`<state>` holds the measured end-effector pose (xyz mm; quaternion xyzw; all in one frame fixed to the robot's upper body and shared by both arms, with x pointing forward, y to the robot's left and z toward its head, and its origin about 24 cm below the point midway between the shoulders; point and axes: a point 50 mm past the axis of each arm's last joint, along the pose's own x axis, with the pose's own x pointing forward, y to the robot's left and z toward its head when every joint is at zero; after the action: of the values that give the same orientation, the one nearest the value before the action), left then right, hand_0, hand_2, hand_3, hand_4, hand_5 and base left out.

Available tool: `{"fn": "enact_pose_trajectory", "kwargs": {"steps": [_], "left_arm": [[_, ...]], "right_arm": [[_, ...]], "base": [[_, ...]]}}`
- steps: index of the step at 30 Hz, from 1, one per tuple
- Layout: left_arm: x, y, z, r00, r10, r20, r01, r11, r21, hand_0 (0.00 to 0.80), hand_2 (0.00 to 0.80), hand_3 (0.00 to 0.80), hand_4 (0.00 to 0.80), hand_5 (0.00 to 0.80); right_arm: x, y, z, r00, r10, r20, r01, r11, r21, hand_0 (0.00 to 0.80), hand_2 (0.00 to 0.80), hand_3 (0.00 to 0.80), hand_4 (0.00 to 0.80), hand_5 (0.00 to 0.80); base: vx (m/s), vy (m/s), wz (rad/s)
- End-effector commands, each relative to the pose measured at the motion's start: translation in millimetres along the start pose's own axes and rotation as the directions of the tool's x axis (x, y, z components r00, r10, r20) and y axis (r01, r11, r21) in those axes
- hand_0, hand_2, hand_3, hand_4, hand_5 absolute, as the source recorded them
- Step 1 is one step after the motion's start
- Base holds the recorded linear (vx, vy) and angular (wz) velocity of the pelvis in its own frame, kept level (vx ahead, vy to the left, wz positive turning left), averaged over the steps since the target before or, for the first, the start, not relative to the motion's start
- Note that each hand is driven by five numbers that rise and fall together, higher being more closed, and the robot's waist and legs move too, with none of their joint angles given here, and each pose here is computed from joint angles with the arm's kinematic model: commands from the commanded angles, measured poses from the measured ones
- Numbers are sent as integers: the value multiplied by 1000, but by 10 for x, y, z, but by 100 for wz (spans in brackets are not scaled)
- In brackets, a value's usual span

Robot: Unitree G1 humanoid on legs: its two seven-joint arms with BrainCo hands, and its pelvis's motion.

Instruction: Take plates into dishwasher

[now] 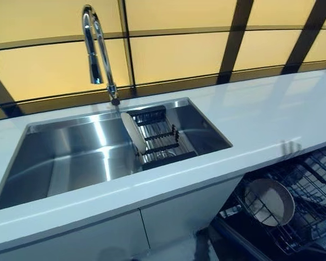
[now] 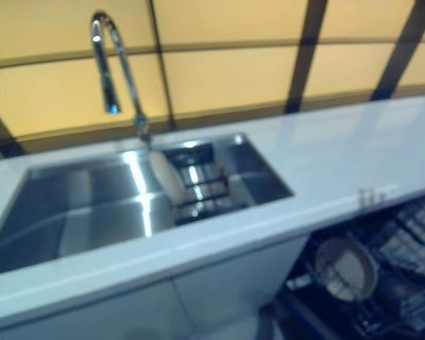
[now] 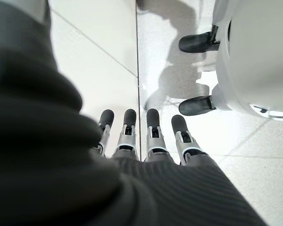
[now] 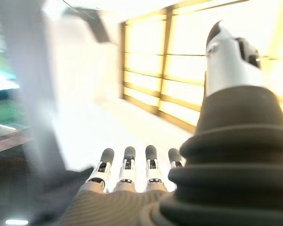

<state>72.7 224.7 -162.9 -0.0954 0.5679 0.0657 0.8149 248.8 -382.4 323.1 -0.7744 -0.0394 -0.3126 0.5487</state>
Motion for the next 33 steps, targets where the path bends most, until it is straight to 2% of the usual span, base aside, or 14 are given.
{"fn": "enact_pose_trajectory", "kwargs": {"steps": [1, 7, 19, 33], "left_arm": [[-27, 197, 106, 998, 65, 3, -65, 997, 50, 0, 0, 0, 0, 0], [-50, 275, 158, 997, 74, 17, -75, 996, 58, 0, 0, 0, 0, 0], [-39, 269, 434, 995, 50, 84, -54, 997, 54, 0, 0, 0, 0, 0], [-31, 198, 643, 986, 18, 164, -26, 999, 46, 0, 0, 0, 0, 0]], "right_arm": [[163, -336, 260, 976, -63, 210, 99, 982, -162, 0, 0, 0, 0, 0], [277, -424, 576, 920, -106, 378, 203, 952, -229, 0, 0, 0, 0, 0], [464, -650, 1145, 847, -127, 517, 309, 908, -283, 0, 0, 0, 0, 0], [565, -934, 1447, 828, -205, 522, 387, 882, -267, 0, 0, 0, 0, 0]], "base": [[65, -21, 25], [-3, -5, 35], [-48, 24, 26], [-21, 21, 8]]}}
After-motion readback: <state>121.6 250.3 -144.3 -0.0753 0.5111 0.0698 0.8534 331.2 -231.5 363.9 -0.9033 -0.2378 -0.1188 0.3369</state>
